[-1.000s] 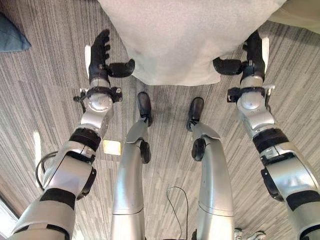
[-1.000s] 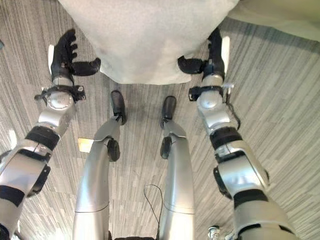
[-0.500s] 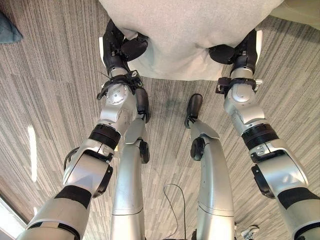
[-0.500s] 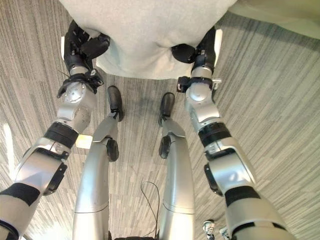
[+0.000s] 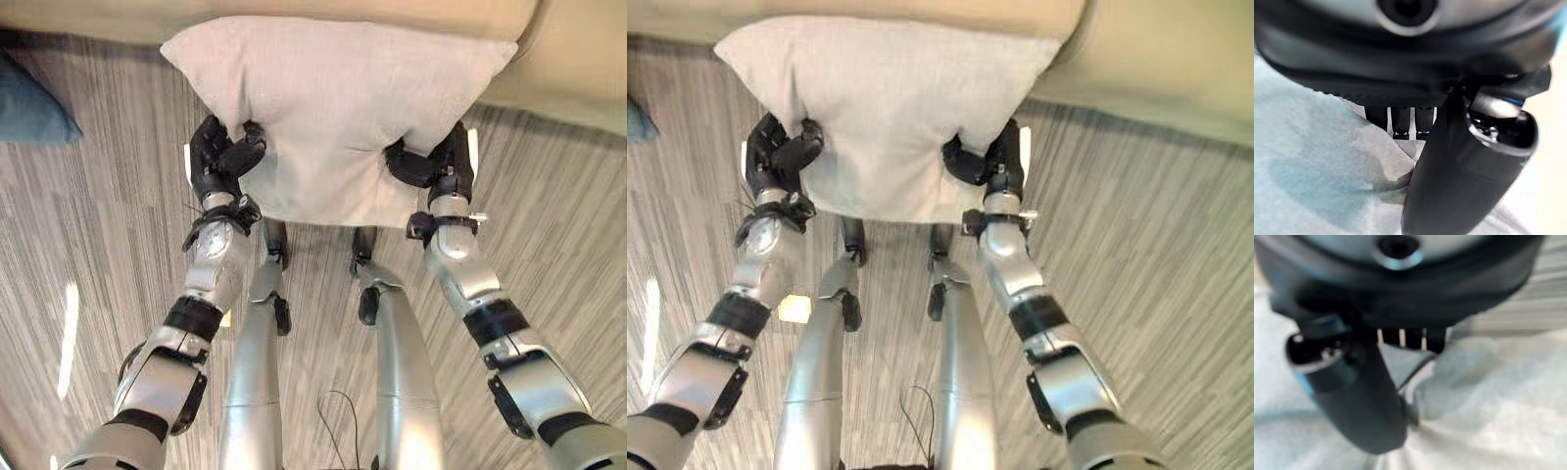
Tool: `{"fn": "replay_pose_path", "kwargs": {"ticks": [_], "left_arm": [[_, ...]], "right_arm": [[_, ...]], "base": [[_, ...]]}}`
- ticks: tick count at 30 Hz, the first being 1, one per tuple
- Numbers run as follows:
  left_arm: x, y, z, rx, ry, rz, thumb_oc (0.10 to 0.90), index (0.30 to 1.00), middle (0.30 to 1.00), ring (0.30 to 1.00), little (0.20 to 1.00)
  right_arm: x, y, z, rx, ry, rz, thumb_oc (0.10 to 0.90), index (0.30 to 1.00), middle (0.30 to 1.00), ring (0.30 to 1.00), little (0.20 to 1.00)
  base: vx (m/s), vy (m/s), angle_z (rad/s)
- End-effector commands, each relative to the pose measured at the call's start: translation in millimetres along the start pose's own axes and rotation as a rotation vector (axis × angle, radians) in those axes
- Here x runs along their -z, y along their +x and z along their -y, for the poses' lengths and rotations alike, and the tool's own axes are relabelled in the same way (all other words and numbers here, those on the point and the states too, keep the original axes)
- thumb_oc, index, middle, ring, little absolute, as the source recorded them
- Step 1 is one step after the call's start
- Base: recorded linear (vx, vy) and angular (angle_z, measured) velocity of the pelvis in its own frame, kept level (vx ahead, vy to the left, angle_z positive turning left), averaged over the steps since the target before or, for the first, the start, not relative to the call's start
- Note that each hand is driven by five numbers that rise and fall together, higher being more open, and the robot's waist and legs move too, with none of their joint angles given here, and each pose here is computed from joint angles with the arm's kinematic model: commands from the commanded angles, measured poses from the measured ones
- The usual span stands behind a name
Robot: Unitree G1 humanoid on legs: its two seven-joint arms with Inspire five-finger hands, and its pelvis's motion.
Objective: Pick up all the scattered cushions and arrange them neatly on the sofa.
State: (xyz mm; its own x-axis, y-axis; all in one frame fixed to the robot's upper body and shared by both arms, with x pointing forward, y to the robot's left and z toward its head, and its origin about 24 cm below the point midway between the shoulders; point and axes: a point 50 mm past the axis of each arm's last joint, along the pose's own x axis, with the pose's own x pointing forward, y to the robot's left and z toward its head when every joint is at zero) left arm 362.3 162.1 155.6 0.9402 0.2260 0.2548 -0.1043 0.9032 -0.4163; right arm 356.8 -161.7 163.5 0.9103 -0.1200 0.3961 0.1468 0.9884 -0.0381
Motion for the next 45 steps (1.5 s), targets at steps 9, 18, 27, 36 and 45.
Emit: {"fn": "replay_pose_path", "kwargs": {"ticks": [9, 18, 27, 36, 45], "left_arm": [[34.5, -82.5, 46.8, 0.472, -0.045, -0.017, 0.4, 0.3, 0.3, 0.3, 0.3], [47.0, -107.8, 29.2, 0.502, 0.034, -0.08, 0.4, 0.3, 0.3, 0.3, 0.3], [55.2, -119.0, 29.6, 0.507, 0.062, -0.117, 0.4, 0.3, 0.3, 0.3, 0.3], [51.9, -121.3, 14.9, 0.494, 0.11, -0.121, 0.4, 0.3, 0.3, 0.3, 0.3], [50.1, -122.2, -3.3, 0.436, 0.113, -0.132, 0.4, 0.3, 0.3, 0.3, 0.3]], "right_arm": [[9.3, -82.2, -8.1, -0.189, 0.061, 0.097, 0.4, 0.3, 0.3, 0.3, 0.3], [20.3, -114.5, 33.2, -0.148, -0.131, 0.039, 0.4, 0.3, 0.3, 0.3, 0.3], [28.2, -126.0, 47.4, -0.087, -0.125, -0.027, 0.4, 0.3, 0.3, 0.3, 0.3], [27.0, -121.3, 27.8, -0.173, -0.093, -0.026, 0.4, 0.3, 0.3, 0.3, 0.3], [32.5, -120.6, 19.4, -0.214, -0.068, -0.054, 0.4, 0.3, 0.3, 0.3, 0.3]], "base": [[0.02, -0.1, 0.04], [0.11, -0.066, 0.0], [0.14, 0.041, -0.12], [0.11, 0.171, -0.99], [0.1, -0.01, -0.42]]}}
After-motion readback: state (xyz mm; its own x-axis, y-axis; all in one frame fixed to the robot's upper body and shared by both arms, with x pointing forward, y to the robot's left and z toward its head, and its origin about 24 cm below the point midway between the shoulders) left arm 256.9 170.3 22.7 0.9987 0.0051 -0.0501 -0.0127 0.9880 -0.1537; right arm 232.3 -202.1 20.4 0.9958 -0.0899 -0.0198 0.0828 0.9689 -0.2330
